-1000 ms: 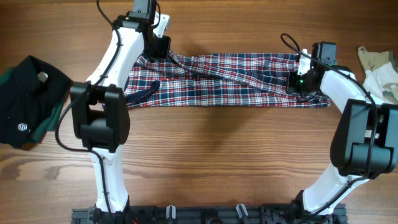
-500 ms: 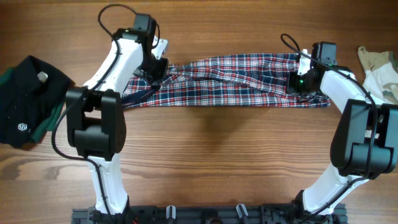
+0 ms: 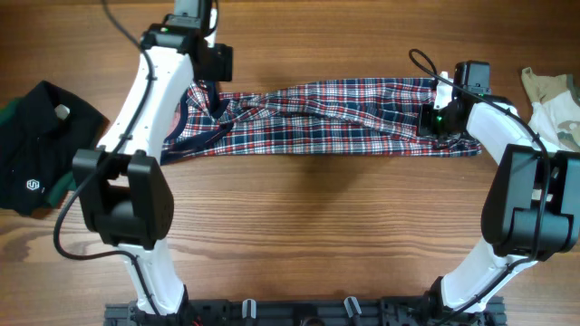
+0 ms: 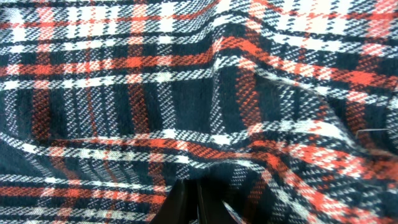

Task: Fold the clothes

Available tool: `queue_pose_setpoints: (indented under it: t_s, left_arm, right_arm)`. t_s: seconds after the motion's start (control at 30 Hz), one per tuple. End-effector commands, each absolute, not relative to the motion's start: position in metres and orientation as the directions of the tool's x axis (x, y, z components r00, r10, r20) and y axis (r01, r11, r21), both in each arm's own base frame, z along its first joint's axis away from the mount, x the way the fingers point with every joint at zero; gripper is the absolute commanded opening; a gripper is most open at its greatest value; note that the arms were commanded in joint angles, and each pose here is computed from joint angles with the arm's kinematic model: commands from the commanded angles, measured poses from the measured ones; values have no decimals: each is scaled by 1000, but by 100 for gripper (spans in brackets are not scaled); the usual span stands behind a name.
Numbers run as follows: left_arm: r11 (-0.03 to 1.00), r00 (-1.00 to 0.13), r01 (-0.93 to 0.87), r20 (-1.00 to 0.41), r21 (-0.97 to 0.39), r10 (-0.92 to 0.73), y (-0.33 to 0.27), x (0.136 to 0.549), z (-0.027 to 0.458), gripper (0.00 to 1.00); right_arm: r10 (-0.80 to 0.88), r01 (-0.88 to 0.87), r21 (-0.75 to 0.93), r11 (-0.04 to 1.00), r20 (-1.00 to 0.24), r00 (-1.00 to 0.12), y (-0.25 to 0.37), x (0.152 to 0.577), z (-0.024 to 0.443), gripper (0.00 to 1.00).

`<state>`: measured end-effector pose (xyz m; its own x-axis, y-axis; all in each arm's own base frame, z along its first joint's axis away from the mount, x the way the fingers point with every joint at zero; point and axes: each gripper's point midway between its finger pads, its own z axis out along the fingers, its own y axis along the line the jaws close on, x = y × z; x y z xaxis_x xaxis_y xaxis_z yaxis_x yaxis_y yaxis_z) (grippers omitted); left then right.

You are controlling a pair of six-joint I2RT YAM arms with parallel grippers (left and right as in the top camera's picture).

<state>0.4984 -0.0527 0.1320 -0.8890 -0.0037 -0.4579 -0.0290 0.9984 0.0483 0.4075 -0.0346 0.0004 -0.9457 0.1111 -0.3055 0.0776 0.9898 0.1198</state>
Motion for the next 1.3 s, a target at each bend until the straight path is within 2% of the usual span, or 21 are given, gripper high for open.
queue_pose_setpoints:
  t_s: [0.0,0.07,0.2,0.27,0.3,0.53,0.57,0.63,0.67,0.77,0.9,1.0,1.13,1.17,1.23,1.27]
  left_arm:
    - [931,-817,-354,-453,-92,-355,-9,507,126,77]
    - [875,-766,-466,-434,-134,-475,9,510,115,77]
    - [859,-771,-447,-380,-248,-511,-2,528,85,78]
    - [851,-777,-464,-347,-248,-525,-4,530,64,67]
    - [849,-780,-469,-337,-243,-527,-3,531,54,65]
    - [845,-775,-477,-339,-241,-534,4,541,26,62]
    - [841,-768,-483,-344,-244,-540,9,542,26,54]
    - [831,-755,-499,-347,-246,-556,20,543,26,12]
    - [821,-747,-516,-342,-244,-570,30,541,26,4]
    - [811,-740,-536,-333,-234,-585,45,537,24,4]
    - [867,-786,-457,-365,-200,-499,49,539,25,4]
    - [918,-831,-363,-391,-158,-396,51,540,26,17]
    - [929,-846,-349,-384,-127,-370,57,539,13,21]
    - [929,-846,-347,-384,-130,-370,57,540,10,24]
    - [929,-845,-312,-388,-201,-368,44,547,14,47]
    - [926,-845,-295,-389,-234,-367,39,549,17,53]
  right_arm:
    - [120,102,90,991,-222,-968,-37,385,-24,6]
    - [120,102,90,991,-222,-968,-37,385,-24,6]
    - [120,102,90,991,-221,-968,-37,384,-24,7]
    - [120,102,91,991,-220,-968,-37,384,-24,7]
    - [120,102,91,991,-220,-968,-37,384,-25,7]
    - [120,102,90,991,-221,-968,-37,384,-24,6]
    - [120,102,90,991,-220,-968,-37,384,-24,7]
    - [120,102,90,991,-221,-968,-37,384,-24,7]
    - [120,102,90,991,-221,-968,-37,384,-24,7]
    - [120,102,90,991,-221,-968,-37,385,-24,7]
    - [120,102,90,991,-220,-968,-37,384,-24,7]
    - [120,102,90,991,-222,-968,-37,385,-24,7]
    - [120,102,90,991,-221,-968,-37,385,-24,7]
    - [120,102,90,991,-221,-968,-37,385,-24,7]
    - [120,102,90,991,-221,-968,-37,385,-24,7]
    - [120,102,90,991,-221,-968,-37,385,-24,7]
